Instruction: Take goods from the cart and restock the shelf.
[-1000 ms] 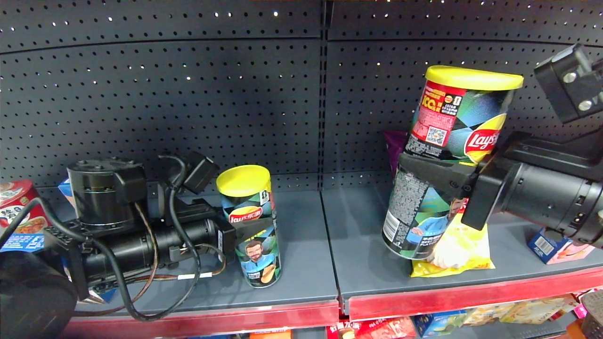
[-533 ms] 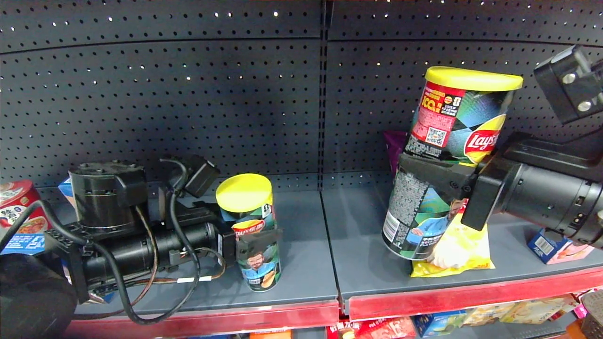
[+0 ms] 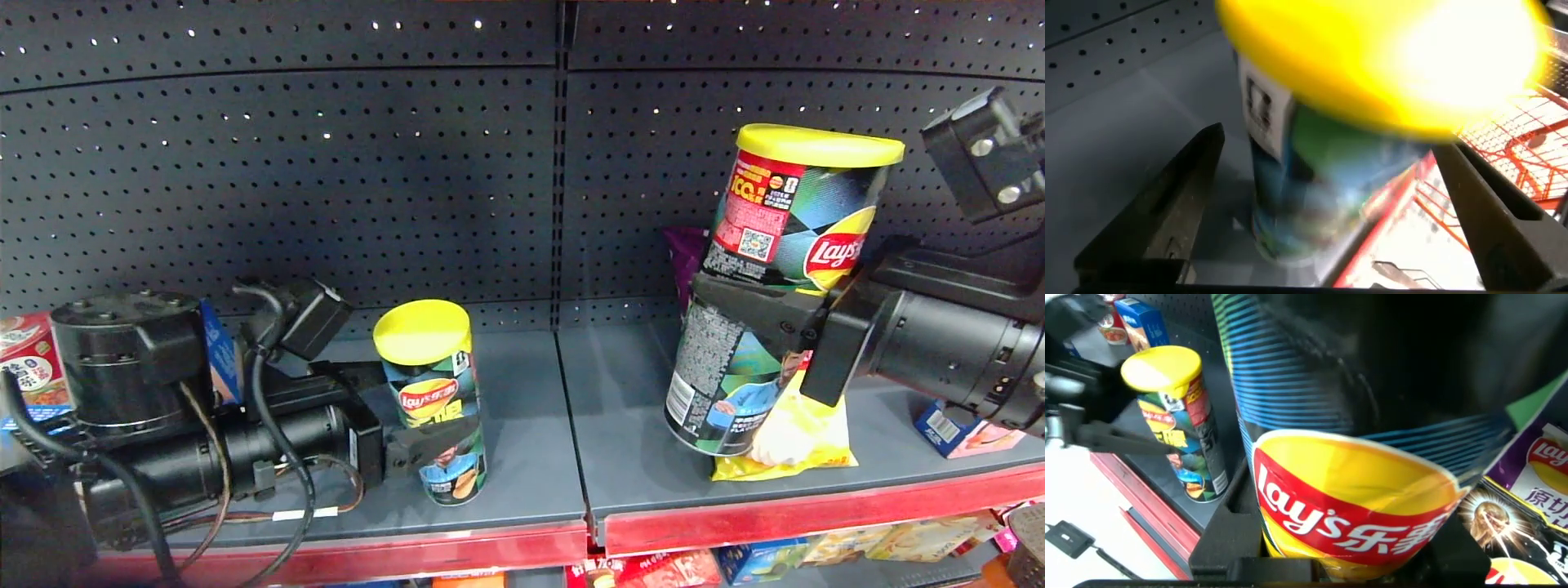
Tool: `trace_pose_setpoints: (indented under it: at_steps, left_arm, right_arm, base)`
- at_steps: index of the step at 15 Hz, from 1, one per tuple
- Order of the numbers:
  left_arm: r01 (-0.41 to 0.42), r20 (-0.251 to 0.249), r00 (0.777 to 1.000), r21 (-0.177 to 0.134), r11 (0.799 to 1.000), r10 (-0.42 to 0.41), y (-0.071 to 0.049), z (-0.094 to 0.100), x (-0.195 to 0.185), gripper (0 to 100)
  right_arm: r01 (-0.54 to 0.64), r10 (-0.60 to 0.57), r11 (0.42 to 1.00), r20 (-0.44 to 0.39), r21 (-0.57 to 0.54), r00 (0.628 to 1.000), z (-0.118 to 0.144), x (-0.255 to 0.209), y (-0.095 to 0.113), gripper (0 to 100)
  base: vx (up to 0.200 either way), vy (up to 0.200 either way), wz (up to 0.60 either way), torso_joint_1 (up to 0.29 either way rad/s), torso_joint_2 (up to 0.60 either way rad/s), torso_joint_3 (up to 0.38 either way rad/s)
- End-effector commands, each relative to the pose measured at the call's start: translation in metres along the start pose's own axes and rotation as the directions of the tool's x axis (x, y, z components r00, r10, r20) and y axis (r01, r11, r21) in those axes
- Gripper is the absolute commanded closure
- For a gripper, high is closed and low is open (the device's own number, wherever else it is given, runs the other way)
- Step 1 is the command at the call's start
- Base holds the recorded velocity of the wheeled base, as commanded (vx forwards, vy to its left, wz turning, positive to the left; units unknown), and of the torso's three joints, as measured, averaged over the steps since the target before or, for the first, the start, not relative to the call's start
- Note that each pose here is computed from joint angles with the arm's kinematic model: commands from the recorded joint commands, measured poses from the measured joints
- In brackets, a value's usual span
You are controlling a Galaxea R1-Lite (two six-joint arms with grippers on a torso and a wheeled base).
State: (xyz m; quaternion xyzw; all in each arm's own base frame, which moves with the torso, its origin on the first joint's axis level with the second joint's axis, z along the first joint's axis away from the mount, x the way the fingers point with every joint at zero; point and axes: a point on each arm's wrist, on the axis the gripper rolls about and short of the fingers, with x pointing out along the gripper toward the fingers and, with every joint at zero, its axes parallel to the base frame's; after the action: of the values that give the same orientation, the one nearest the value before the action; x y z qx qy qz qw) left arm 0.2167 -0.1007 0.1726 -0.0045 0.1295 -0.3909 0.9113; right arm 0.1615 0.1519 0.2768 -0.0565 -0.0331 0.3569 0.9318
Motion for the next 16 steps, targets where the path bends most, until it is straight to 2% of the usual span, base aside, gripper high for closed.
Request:
trace_pose_setpoints:
  at_steps: [1,6,9,11,13,14,15,16]
  left_arm:
    - [-0.003,0.035,0.999,0.016,1.0,0.002,-0.009,0.001,-0.022,0]
    - [-0.028,0.05,0.998,0.02,0.999,0.027,-0.018,-0.012,-0.053,0]
    - [-0.091,0.105,0.991,0.026,0.996,0.088,-0.017,-0.011,-0.075,0]
    - [-0.126,0.156,0.981,0.037,0.991,0.118,-0.025,-0.015,-0.098,0]
    - [-0.145,0.193,0.972,0.052,0.988,0.133,-0.039,-0.033,-0.122,0]
    - [-0.188,0.222,0.96,0.052,0.981,0.172,-0.046,-0.045,-0.137,0]
    - [-0.233,0.239,0.947,0.046,0.971,0.216,-0.048,-0.055,-0.146,0]
    - [-0.302,0.252,0.925,0.028,0.953,0.286,-0.052,-0.074,-0.159,0]
  right_arm:
    - [0.0,0.0,1.0,-0.001,-0.001,1.0,-0.001,0.0,0.0,100]
    - [0.0,0.0,1.0,-0.006,-0.001,1.0,-0.002,-0.001,0.0,100]
    - [0.002,-0.002,1.0,-0.009,-0.001,1.0,-0.003,0.0,0.0,100]
    - [0.004,-0.004,1.0,-0.014,-0.001,1.0,-0.004,0.001,0.0,100]
    - [0.006,-0.006,1.0,-0.014,-0.001,1.0,-0.008,0.0,0.0,100]
    - [0.006,-0.006,1.0,-0.013,-0.001,1.0,-0.013,-0.001,0.0,100]
    - [0.004,-0.004,1.0,-0.017,-0.001,1.0,-0.016,-0.002,0.001,100]
    - [0.005,-0.005,1.0,-0.021,-0.001,1.0,-0.019,-0.003,0.001,100]
  base:
    - [0.0,0.0,0.0,0.0,0.0,0.0]
    - [0.0,0.0,0.0,0.0,0.0,0.0]
    - [0.0,0.0,0.0,0.0,0.0,0.0]
    - [0.0,0.0,0.0,0.0,0.0,0.0]
    - [0.0,0.0,0.0,0.0,0.0,0.0]
    - [0.0,0.0,0.0,0.0,0.0,0.0]
    - [0.0,0.0,0.0,0.0,0.0,0.0]
    - [0.0,0.0,0.0,0.0,0.0,0.0]
